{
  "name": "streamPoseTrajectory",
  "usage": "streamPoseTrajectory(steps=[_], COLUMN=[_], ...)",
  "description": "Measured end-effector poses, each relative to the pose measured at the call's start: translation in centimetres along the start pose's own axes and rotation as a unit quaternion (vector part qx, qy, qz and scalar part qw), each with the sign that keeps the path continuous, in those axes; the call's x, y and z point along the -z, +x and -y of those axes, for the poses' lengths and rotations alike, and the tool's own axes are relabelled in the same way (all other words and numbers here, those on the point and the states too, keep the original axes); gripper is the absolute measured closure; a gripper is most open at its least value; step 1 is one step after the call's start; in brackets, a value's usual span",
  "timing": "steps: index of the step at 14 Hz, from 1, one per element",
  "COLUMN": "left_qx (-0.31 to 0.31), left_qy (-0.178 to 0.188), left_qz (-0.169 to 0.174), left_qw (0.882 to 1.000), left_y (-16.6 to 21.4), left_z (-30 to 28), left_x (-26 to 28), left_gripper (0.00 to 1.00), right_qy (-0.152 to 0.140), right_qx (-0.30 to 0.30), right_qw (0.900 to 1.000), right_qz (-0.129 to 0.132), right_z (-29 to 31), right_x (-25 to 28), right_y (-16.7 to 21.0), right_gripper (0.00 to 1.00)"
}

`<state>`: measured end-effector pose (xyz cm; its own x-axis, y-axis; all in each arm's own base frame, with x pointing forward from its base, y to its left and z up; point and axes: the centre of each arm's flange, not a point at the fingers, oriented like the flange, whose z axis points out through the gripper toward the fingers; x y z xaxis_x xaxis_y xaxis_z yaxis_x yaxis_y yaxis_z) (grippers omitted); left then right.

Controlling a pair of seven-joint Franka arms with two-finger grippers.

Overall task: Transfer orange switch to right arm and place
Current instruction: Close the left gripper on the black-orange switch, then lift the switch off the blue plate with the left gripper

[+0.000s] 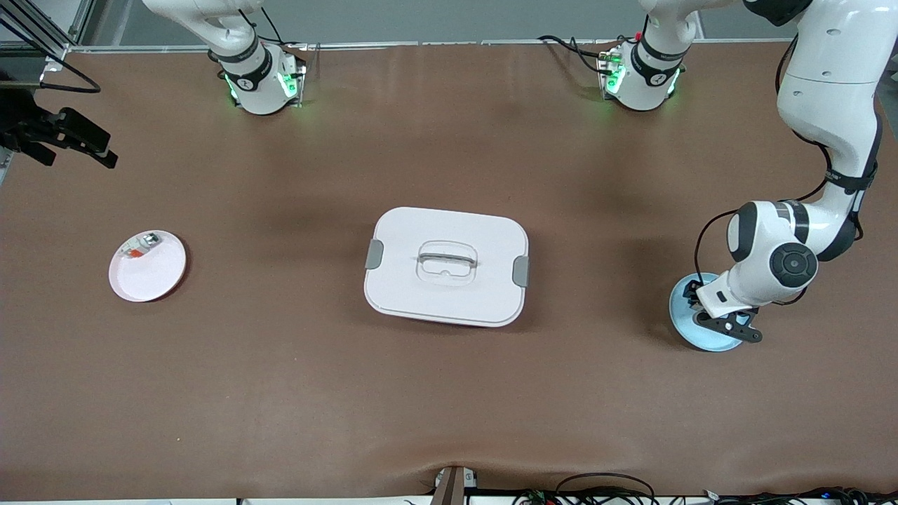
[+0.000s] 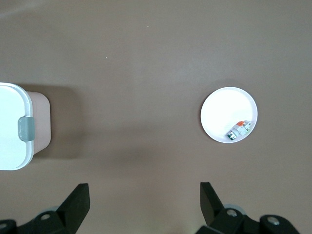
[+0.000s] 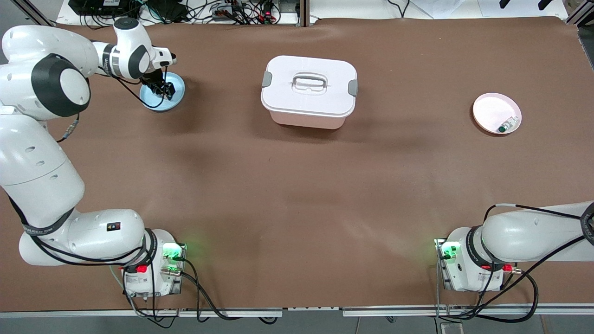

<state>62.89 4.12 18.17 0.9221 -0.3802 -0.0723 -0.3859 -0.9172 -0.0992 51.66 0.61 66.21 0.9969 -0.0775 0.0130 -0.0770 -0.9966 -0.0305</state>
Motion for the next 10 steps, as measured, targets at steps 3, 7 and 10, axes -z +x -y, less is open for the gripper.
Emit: streamPoseTrajectory(steps=[3, 7, 10], left_qx=[0.001, 0.003, 0.005], left_qy=[0.0, 0.005, 0.013], left_qz=[-0.001, -0.009, -0.021], left_qw=[1.0, 1.0, 1.0], left_y=[0.0, 0.4, 0.8], left_z=[0.1, 0.5, 1.0], left_x=[0.0, 0.9, 2.9], left_gripper=[0.28, 0.28, 0.28], right_qy=[0.0, 0.0, 0.0], right_qx=[0.0, 0.0, 0.0], right_qw=[1.0, 1.0, 1.0], right_qz=[0.0, -0.001, -0.001], right_z=[0.0, 0.0, 0.0], right_x=[0.0, 0.0, 0.0], right_y=[0.0, 0.0, 0.0], right_gripper=[0.0, 0.0, 0.0])
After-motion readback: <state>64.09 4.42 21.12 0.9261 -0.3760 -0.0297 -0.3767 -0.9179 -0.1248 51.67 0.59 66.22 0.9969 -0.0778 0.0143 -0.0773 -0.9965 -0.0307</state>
